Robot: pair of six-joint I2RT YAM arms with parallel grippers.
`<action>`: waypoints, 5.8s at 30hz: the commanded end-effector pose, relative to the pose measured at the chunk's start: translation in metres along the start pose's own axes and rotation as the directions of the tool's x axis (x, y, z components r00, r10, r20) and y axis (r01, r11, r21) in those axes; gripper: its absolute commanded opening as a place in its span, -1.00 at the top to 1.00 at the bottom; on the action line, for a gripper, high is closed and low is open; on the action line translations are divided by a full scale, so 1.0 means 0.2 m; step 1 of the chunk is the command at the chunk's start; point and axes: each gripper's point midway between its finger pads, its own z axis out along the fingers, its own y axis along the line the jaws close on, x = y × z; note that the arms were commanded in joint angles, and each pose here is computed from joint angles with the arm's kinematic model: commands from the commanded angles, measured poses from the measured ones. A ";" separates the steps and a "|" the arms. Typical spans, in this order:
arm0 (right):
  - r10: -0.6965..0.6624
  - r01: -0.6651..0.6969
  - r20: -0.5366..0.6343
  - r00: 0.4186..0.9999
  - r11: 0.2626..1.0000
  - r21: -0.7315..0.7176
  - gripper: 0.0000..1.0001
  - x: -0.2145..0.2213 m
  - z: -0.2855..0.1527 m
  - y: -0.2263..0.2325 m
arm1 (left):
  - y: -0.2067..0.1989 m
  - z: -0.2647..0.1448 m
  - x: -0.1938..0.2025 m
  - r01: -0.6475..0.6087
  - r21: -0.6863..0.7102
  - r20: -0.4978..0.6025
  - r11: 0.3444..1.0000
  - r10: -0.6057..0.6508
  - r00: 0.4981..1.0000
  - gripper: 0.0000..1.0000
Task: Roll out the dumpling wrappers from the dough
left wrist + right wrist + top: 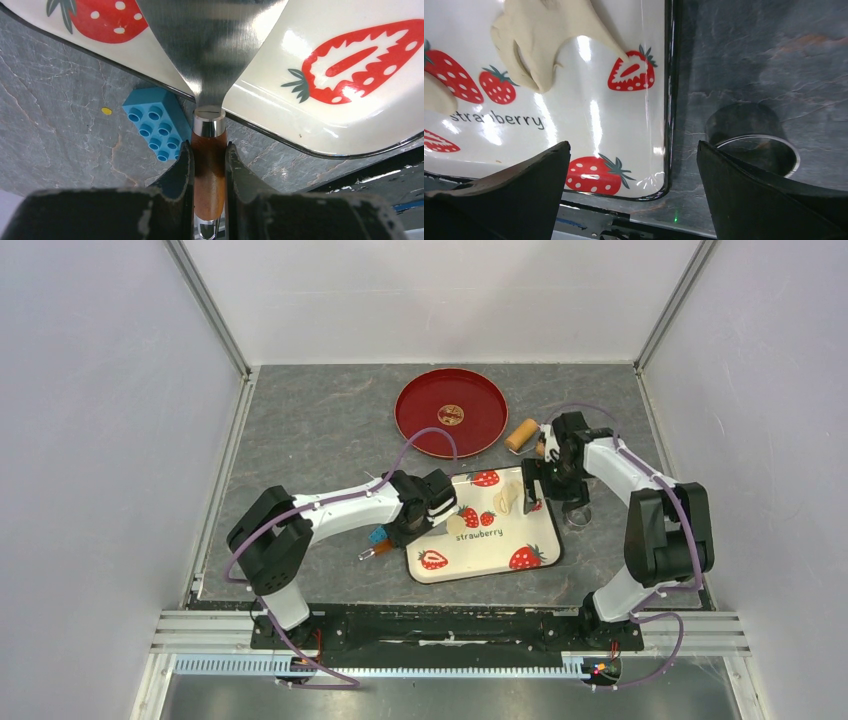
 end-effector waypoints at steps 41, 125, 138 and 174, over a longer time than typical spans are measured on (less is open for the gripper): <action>-0.079 0.090 0.157 0.984 0.994 -0.066 -0.96 -0.33 -0.20 0.12 | -0.04 -0.09 -0.36 0.086 0.180 0.298 0.980 -0.138 0.945 0.96; 0.395 -0.171 0.322 0.860 0.819 -0.547 1.00 -1.55 0.47 0.90 | 1.10 0.07 -0.87 0.465 -0.031 0.207 0.885 -0.450 0.869 0.96; 0.432 -0.138 0.271 0.860 0.708 -0.692 0.92 -1.58 0.32 1.00 | 1.13 -0.26 -0.81 0.494 -0.045 0.330 0.868 -0.454 0.828 0.96; 0.154 -0.042 0.406 0.901 0.962 -0.271 -0.94 -0.61 -0.06 0.28 | 0.77 -0.03 0.09 0.817 0.198 0.254 0.541 -0.833 0.491 0.92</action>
